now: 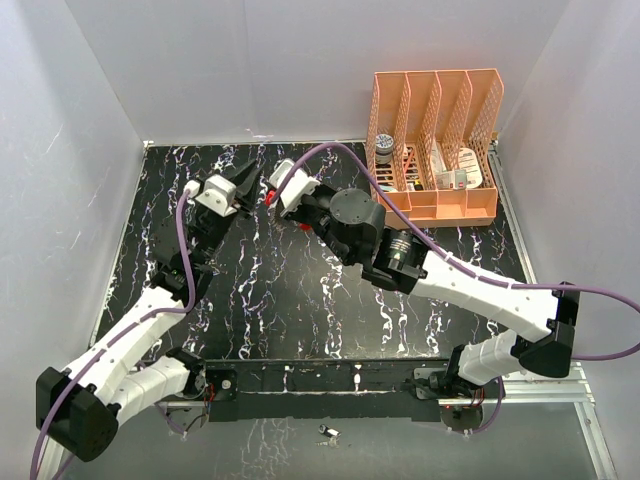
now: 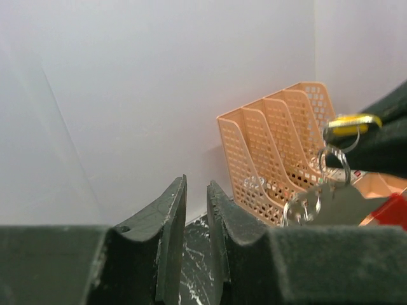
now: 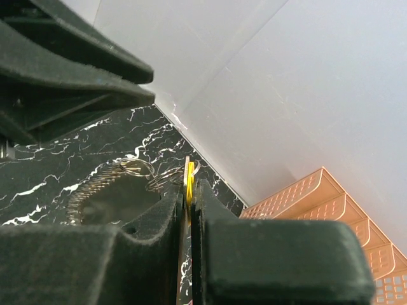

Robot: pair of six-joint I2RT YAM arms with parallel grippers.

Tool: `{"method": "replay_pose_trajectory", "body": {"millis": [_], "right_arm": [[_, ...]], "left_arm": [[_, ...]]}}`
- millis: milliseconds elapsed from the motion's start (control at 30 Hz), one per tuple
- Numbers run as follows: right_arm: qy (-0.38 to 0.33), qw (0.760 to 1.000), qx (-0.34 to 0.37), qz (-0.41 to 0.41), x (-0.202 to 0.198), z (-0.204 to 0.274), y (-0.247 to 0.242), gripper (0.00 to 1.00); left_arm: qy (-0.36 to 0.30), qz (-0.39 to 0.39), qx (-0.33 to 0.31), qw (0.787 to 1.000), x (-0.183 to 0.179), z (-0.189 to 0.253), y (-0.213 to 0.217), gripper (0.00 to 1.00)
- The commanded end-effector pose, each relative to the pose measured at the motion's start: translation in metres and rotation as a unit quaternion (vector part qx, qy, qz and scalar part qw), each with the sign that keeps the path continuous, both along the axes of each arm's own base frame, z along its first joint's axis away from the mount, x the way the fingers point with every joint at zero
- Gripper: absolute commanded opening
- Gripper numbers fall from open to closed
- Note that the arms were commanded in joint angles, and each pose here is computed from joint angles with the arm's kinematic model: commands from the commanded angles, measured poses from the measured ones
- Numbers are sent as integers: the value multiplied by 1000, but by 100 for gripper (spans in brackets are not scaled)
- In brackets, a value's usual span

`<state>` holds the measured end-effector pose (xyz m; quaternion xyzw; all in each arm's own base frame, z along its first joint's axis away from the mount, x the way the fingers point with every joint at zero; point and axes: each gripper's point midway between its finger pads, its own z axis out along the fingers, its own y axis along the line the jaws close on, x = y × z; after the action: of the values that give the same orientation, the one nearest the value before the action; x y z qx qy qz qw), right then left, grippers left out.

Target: Remove the keys from the keyring

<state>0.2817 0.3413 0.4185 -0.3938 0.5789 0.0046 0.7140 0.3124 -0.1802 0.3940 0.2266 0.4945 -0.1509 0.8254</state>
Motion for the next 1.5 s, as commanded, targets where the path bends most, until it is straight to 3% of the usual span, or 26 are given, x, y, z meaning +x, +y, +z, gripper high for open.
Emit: {"method": "replay_pose_trajectory", "body": {"millis": [0,133,500,967,1467], "right_arm": [[-27,998,60,3,-7,35,-11,0],[-28,998,60,3,-7,33,-12,0],[-28,997,69,6,-9,35,-14,0],[-28,997,75,11,-10,34,-13,0],[-25,997,75,15,-11,33,-11,0]], "left_arm": [[-63,-28,-29,997,-15,53,-4,18],[-74,-33,-38,996,-20,65,-3,19],[-61,-172,-15,983,-58,46,-38,23],[-45,-171,10,984,-54,18,-41,24],[-53,-206,-4,977,-52,26,-54,23]]}}
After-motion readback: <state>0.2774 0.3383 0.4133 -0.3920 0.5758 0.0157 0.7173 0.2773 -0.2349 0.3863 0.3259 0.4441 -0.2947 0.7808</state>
